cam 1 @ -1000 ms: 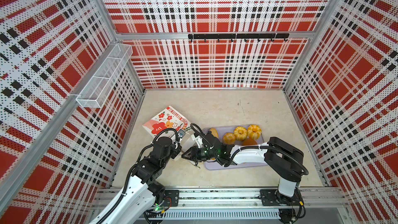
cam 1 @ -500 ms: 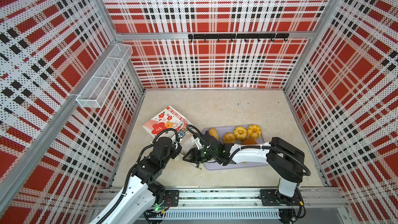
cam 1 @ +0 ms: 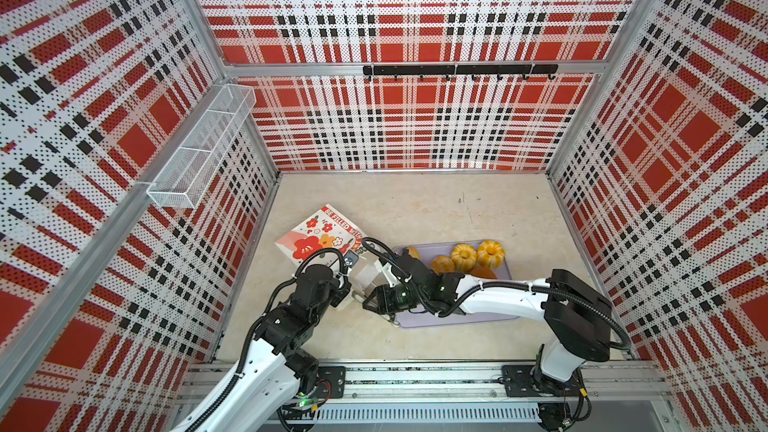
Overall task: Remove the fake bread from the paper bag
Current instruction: 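Pinch the orange twisted roll inside the bag with the tongs, then pull the orange twisted roll out of the bag over the tray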
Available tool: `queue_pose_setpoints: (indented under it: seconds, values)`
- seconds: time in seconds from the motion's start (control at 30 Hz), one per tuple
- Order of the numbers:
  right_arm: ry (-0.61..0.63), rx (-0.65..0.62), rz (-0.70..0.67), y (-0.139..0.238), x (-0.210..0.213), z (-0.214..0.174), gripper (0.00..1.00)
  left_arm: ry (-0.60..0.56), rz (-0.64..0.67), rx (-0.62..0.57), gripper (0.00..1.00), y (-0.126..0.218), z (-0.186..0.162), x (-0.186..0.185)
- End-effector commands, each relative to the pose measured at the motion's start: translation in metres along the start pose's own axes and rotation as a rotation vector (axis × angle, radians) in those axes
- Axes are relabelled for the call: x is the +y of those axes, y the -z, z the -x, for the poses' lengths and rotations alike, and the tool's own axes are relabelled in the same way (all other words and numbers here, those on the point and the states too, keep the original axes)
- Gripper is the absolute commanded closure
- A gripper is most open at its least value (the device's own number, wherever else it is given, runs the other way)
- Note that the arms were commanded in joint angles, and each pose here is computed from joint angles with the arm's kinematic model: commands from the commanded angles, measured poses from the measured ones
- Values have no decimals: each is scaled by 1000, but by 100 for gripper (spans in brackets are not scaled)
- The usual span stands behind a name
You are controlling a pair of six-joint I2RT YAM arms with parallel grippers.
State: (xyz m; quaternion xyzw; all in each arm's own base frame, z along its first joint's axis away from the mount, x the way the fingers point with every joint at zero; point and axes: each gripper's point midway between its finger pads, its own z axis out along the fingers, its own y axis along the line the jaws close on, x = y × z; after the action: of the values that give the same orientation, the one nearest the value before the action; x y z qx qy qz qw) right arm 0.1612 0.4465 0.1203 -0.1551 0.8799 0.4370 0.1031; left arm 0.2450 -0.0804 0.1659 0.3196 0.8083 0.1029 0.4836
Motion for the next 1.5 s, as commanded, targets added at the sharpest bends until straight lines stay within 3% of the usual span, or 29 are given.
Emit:
queue_pose_setpoints:
  seconds: [0.0, 0.5, 0.57, 0.67, 0.77, 1.1, 1.47]
  values:
    - [38, -38, 0, -7, 4, 17, 57, 9, -2, -14, 100, 1, 2, -1]
    - [17, 31, 135, -46, 23, 19, 57, -1, -9, -11, 100, -1, 2, -4]
    - [19, 38, 148, -48, 26, 18, 60, -2, -9, -10, 100, -1, 2, -4]
    - [19, 45, 173, -47, 33, 14, 77, -4, -7, -8, 100, -1, 2, -4]
    - [25, 23, 183, -30, 36, 11, 100, 0, -9, -12, 100, 0, 3, -4]
    - [51, -30, 57, 55, 10, -32, 100, 20, -4, 22, 100, -7, 6, -2]
    - [47, -38, -33, 107, -5, -66, 100, 121, 81, 57, 100, -22, 16, 20]
